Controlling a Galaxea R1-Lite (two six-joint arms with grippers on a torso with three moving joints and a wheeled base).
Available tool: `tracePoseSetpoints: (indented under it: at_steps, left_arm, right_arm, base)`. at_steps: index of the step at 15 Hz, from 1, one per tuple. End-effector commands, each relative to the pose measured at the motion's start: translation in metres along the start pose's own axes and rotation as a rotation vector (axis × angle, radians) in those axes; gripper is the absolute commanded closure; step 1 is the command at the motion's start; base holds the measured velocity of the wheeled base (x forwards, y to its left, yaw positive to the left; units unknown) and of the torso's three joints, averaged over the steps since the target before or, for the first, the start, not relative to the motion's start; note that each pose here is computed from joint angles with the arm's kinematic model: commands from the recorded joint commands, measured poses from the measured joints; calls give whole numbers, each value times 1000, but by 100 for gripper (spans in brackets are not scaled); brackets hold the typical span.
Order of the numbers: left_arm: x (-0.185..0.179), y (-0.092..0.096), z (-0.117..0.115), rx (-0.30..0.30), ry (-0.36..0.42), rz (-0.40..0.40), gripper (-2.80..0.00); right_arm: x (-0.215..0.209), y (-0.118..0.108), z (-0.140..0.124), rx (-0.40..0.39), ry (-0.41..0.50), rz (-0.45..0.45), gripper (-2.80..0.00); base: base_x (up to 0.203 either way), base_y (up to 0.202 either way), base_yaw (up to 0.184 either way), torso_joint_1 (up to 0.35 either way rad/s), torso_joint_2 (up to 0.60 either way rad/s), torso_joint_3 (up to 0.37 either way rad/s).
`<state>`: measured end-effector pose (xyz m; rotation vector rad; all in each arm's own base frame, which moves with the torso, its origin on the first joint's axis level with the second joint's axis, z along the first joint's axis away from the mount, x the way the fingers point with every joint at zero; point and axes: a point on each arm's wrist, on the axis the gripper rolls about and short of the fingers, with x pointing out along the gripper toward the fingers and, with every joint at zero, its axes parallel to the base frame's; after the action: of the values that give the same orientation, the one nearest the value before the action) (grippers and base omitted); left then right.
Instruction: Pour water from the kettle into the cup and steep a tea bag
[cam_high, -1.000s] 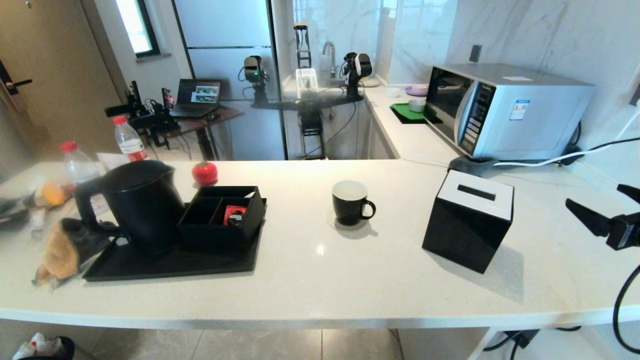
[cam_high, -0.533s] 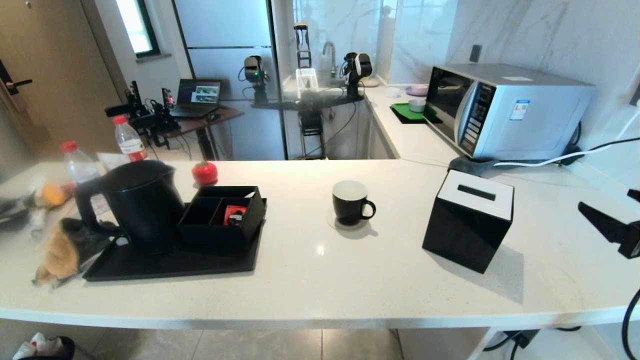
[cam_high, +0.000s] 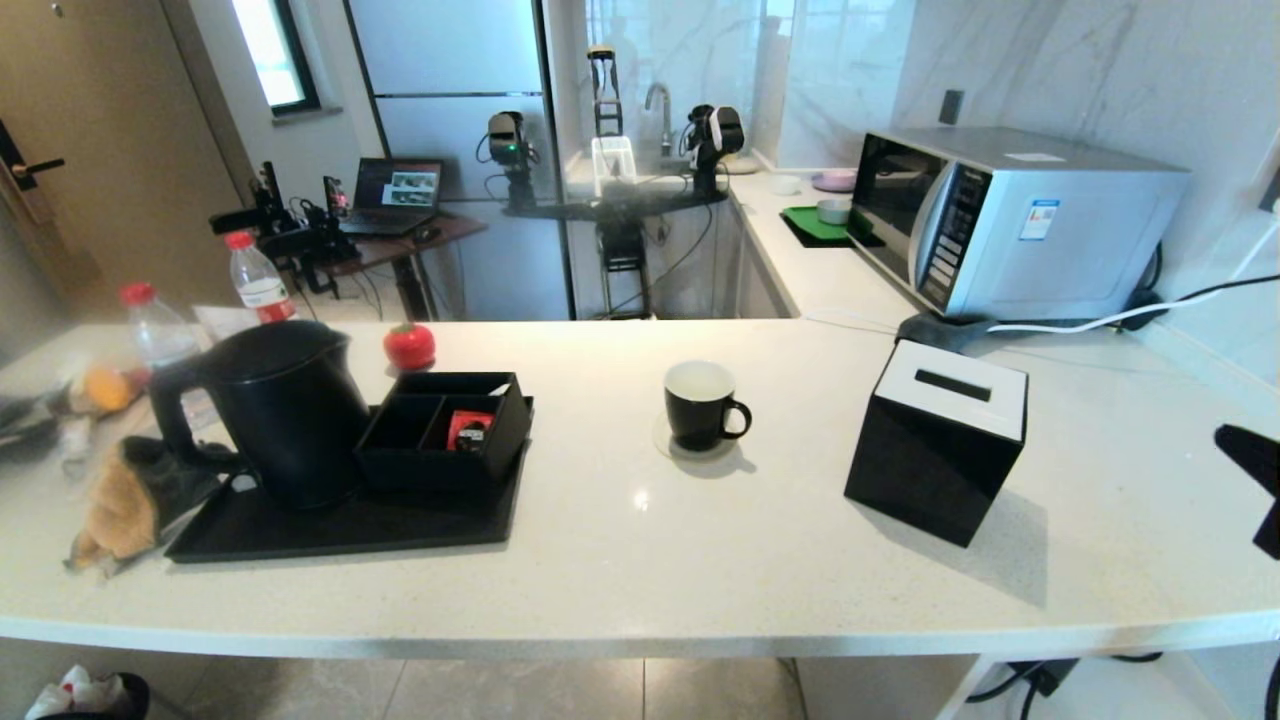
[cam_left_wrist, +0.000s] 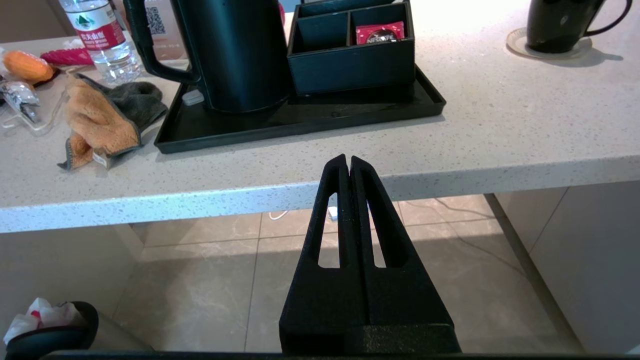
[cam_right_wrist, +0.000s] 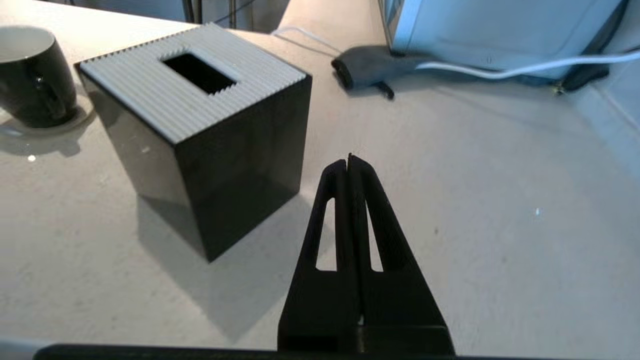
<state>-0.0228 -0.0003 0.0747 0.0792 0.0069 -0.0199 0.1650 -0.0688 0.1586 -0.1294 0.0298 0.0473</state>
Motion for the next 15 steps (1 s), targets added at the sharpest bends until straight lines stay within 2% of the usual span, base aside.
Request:
tracePoseSetpoints:
  at_steps: [1, 3, 6, 8, 10, 13, 15]
  left_arm:
    - [0, 0, 0, 0, 0, 0, 0]
    - [0, 0, 0, 1, -2, 0, 0]
    - [0, 0, 0, 0, 0, 0, 0]
    - [0, 0, 0, 0, 0, 0, 0]
    - [0, 0, 0, 0, 0, 0, 0]
    - [0, 0, 0, 1, -1, 0, 0]
    - [0, 0, 0, 0, 0, 0, 0]
  right_arm:
    - [-24, 13, 10, 0, 4, -3, 0]
    - [-47, 30, 10, 38, 68, -25, 0]
    - [-76, 63, 11, 112, 100, -16, 0]
    - [-97, 69, 8, 146, 100, -66, 0]
    - [-118, 75, -2, 149, 58, -41, 0]
    - [-147, 82, -36, 114, 23, -10, 0]
    - [-160, 84, -55, 98, 44, -1, 0]
  base:
    - [0, 0, 0, 0, 0, 0]
    - [0, 0, 0, 0, 0, 0]
    - [0, 0, 0, 0, 0, 0]
    - [0, 0, 0, 0, 0, 0]
    - [0, 0, 0, 0, 0, 0]
    - [0, 0, 0, 0, 0, 0]
    - [0, 0, 0, 0, 0, 0]
